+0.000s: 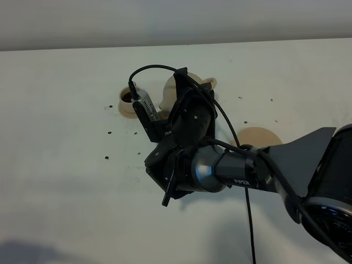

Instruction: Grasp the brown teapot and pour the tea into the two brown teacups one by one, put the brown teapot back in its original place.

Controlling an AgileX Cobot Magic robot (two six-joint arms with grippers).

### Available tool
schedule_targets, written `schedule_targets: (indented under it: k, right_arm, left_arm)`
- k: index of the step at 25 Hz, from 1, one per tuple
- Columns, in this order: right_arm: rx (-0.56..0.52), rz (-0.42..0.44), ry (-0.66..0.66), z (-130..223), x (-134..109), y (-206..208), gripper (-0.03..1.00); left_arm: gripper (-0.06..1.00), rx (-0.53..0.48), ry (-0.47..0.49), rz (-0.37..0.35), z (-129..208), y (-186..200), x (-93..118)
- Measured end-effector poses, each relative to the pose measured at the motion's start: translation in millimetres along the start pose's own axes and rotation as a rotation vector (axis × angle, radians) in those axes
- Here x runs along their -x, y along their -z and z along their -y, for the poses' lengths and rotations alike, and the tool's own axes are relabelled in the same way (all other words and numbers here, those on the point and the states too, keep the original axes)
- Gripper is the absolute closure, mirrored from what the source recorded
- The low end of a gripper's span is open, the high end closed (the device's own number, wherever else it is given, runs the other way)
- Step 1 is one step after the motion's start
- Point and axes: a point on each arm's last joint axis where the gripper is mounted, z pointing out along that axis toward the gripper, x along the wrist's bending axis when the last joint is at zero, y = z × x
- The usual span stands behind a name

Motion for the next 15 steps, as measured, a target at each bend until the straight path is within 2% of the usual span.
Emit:
schedule_targets:
  k: [15]
  right_arm:
    - [-0.015,0.019,0.089,-3.5,-6.6,-3.2,0.87]
  left_arm:
    - [0.45,0.0,0.0,0.0,0.0,0.0,0.0]
